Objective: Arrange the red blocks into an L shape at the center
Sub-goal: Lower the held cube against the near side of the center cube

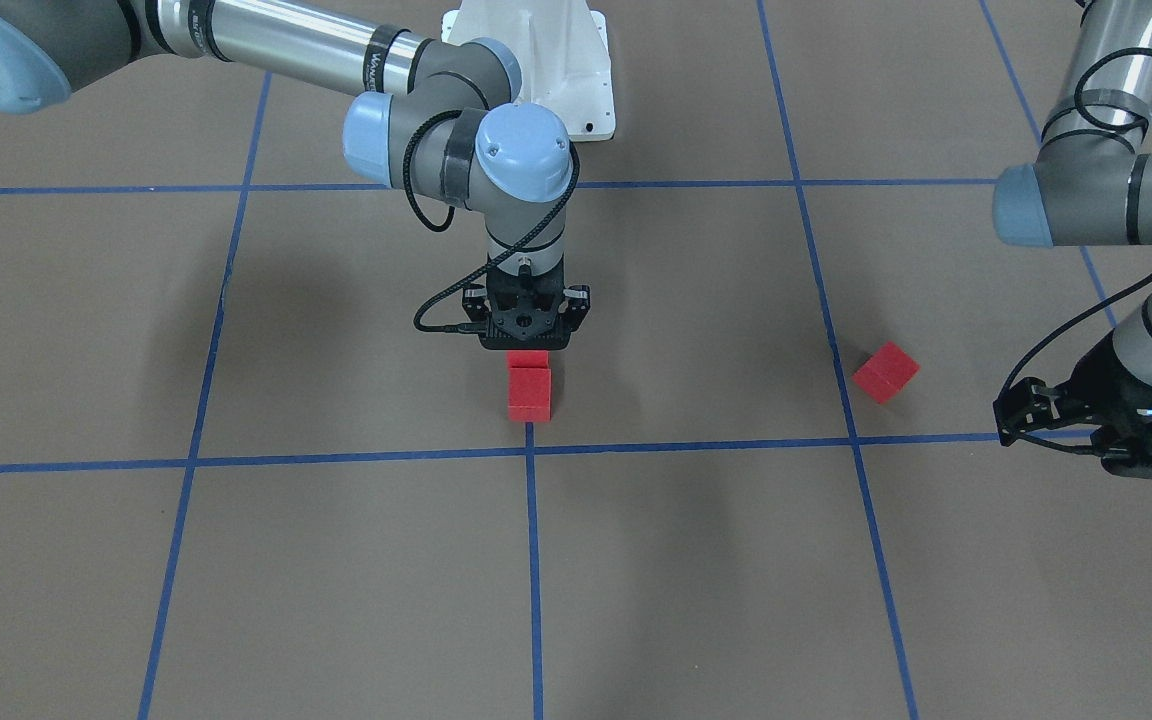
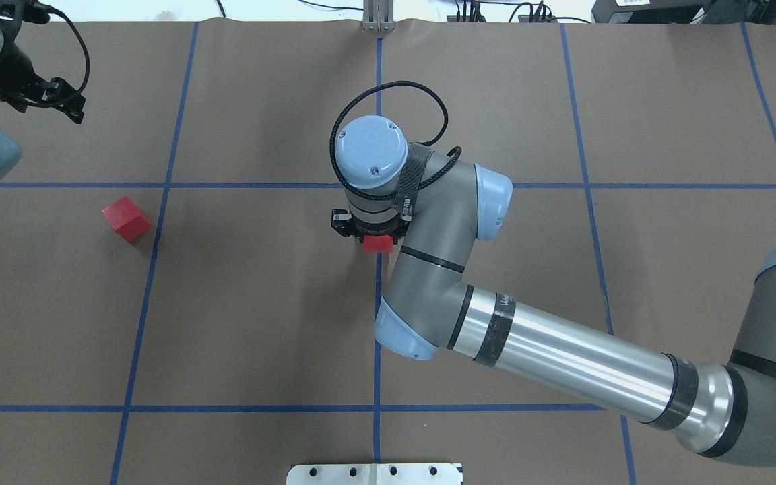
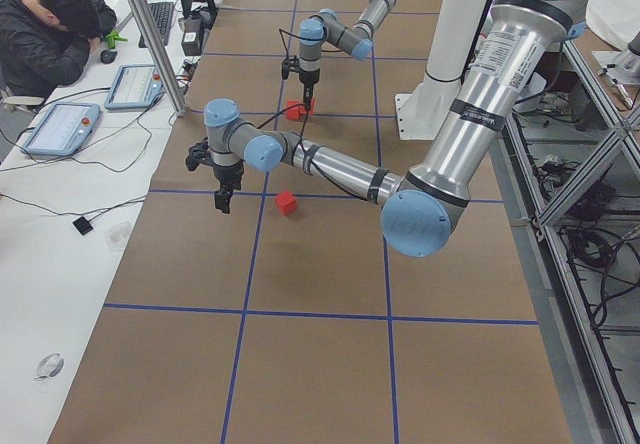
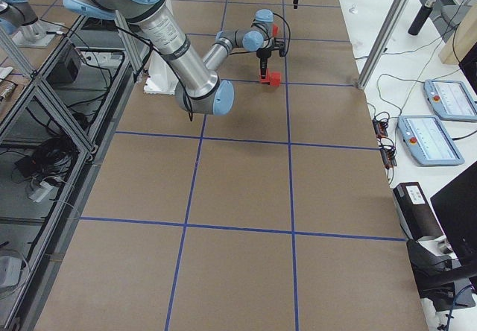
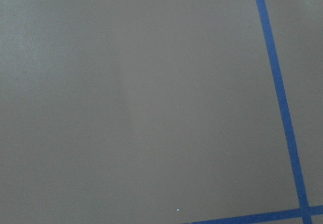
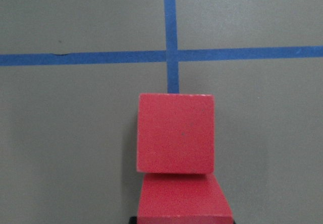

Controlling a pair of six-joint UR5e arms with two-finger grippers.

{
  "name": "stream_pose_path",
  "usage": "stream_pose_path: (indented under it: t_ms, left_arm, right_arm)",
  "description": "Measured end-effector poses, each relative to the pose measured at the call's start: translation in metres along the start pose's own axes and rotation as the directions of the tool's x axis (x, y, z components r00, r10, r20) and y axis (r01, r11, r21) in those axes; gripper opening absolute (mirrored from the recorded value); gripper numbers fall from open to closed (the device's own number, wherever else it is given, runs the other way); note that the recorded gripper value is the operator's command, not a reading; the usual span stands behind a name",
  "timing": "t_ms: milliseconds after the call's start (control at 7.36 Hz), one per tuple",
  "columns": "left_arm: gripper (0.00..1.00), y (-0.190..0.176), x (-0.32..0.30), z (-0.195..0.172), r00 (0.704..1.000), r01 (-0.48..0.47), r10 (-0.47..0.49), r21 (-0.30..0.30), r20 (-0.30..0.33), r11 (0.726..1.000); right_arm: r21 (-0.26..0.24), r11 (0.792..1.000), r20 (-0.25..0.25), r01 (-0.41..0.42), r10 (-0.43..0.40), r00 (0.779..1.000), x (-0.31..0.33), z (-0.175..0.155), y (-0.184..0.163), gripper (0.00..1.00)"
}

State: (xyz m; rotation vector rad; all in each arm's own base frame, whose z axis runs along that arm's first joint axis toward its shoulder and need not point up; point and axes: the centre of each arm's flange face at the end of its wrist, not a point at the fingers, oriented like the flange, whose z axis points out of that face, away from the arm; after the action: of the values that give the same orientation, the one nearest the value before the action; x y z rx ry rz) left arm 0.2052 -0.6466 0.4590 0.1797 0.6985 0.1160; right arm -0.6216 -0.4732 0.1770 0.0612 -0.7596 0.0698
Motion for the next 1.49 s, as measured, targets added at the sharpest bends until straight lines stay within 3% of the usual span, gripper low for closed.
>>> stream_pose_path:
  t_ms: [815, 1494]
  left_arm:
    - [1.0, -0.0004, 0.0014, -0.0011, 1.0, -0.002, 0.002, 0.002, -0.001, 1.0]
    - [1.0, -0.0005, 0.001, -0.0036, 1.0, 0.0, 0.001, 0.006, -0.002, 1.0]
  right_arm:
    - [0.018, 1.0, 0.017, -0.005, 0.004, 1.0, 0.0035, -0.0029, -0.0082, 0.0]
    - [-0.033, 0.999, 0.025, -0.006, 0.007, 1.0, 0.002, 0.0008, -0.0055, 0.0]
